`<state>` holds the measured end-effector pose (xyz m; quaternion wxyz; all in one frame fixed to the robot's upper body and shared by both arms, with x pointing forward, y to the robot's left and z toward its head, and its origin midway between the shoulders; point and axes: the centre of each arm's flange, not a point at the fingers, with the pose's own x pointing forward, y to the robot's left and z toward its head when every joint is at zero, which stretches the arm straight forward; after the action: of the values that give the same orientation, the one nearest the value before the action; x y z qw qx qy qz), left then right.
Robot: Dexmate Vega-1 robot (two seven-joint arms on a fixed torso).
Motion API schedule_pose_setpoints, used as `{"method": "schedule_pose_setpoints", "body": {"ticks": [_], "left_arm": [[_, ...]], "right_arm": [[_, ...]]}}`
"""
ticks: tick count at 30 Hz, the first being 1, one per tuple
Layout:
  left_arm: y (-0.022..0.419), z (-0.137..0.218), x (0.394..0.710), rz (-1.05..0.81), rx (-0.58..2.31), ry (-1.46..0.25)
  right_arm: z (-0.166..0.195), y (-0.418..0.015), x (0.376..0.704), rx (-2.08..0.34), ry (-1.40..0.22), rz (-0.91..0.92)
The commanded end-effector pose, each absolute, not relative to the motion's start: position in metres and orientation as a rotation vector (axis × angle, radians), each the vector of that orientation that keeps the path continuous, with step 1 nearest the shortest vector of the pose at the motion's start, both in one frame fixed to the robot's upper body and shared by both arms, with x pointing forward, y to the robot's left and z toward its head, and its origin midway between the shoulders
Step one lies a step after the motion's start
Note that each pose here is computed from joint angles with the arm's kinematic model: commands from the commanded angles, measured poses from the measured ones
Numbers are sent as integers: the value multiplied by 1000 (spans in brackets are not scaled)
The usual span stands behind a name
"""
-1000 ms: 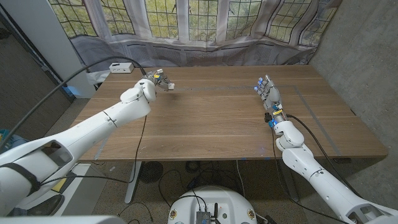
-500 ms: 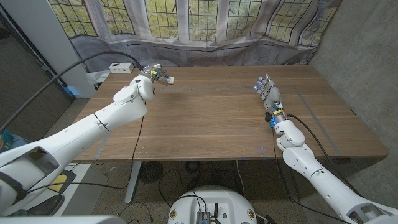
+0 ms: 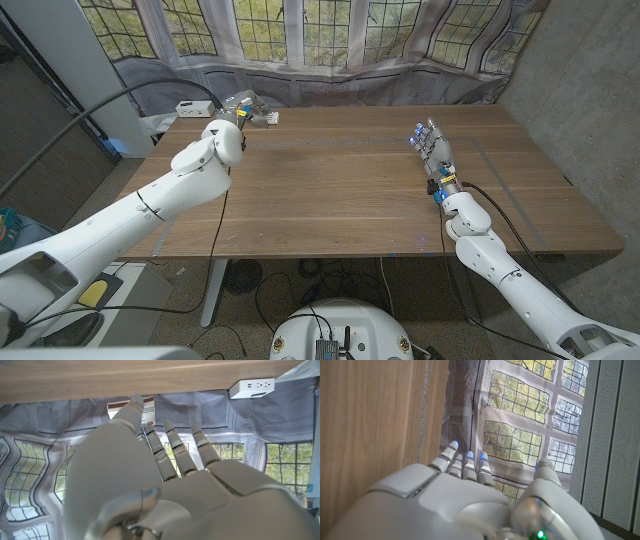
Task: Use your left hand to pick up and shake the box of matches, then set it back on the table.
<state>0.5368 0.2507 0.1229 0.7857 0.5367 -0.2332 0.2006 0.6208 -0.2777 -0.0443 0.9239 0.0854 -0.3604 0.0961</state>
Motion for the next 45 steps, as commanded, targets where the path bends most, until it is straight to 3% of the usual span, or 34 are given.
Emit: {"method": "schedule_pose_setpoints", "body": {"ticks": [1, 10, 15, 20, 30, 45], "left_arm": [[252, 121, 512, 473, 1093, -581], [258, 112, 513, 457, 1023, -583], [269, 104, 512, 438, 892, -670], [301, 98, 505, 434, 670, -787], [373, 76, 488, 459, 299, -857], [444, 12, 491, 310, -533, -981]], "right_arm": [[-42, -282, 618, 167, -753, 191], [-41, -284, 615, 163, -763, 184], [-42, -284, 613, 166, -760, 179], [-42, -281, 614, 168, -754, 185], [-41, -272, 619, 160, -741, 205], [-39, -261, 627, 124, -711, 224]]}}
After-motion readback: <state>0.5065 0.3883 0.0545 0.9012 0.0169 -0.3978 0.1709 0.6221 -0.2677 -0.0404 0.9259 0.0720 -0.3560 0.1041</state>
